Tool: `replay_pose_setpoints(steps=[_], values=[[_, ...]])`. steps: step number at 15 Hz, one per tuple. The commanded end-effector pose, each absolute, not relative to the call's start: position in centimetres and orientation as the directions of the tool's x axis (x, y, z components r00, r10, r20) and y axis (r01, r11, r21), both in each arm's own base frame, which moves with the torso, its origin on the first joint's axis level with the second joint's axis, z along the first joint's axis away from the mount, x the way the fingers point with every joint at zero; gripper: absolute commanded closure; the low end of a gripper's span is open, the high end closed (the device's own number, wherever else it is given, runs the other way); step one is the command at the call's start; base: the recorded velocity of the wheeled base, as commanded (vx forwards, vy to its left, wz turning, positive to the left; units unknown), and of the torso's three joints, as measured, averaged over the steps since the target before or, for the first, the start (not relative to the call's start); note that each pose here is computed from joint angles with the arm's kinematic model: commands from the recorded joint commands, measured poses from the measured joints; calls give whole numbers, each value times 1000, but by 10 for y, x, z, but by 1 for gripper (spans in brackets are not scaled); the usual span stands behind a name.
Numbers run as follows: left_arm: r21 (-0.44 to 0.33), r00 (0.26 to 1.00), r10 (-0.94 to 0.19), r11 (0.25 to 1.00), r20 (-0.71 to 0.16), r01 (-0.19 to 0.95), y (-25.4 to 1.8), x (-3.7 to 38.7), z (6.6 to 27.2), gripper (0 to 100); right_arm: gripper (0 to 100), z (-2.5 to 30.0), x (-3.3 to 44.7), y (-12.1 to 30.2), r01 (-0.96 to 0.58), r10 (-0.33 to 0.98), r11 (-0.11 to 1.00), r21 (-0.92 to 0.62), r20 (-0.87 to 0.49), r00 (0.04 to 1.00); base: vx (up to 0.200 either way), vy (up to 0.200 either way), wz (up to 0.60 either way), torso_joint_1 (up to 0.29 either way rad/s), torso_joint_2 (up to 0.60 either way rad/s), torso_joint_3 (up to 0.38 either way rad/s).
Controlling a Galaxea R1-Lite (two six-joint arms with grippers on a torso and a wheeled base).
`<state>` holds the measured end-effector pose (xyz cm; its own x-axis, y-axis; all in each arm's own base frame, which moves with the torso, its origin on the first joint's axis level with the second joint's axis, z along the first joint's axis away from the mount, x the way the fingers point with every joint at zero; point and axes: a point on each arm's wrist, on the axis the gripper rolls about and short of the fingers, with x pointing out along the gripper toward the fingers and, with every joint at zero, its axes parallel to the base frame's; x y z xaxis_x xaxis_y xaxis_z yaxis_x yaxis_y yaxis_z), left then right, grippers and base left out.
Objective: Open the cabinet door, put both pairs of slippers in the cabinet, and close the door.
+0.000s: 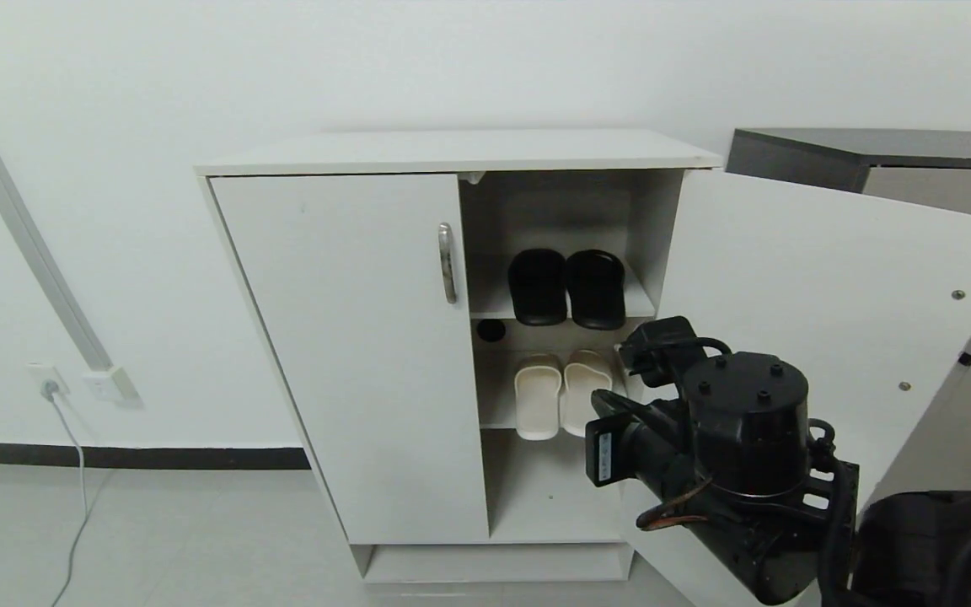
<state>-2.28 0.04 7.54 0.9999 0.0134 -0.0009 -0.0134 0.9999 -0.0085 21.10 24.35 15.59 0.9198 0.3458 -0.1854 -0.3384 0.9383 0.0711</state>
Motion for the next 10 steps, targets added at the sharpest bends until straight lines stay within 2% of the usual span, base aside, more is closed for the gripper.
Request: replay_pose_setpoints(steps=[1,10], values=[[-9,1000,15,1000,-2,-15,0,-23,76,100,100,143,215,245,-334,336,941,50,-206,919,0,0,0,0,0,0],[-8,1000,14,1000,-2,-14,0,-23,75,100,100,125,224,240,-332,321,943,-4,-245,915,0,0,0,0,0,0]])
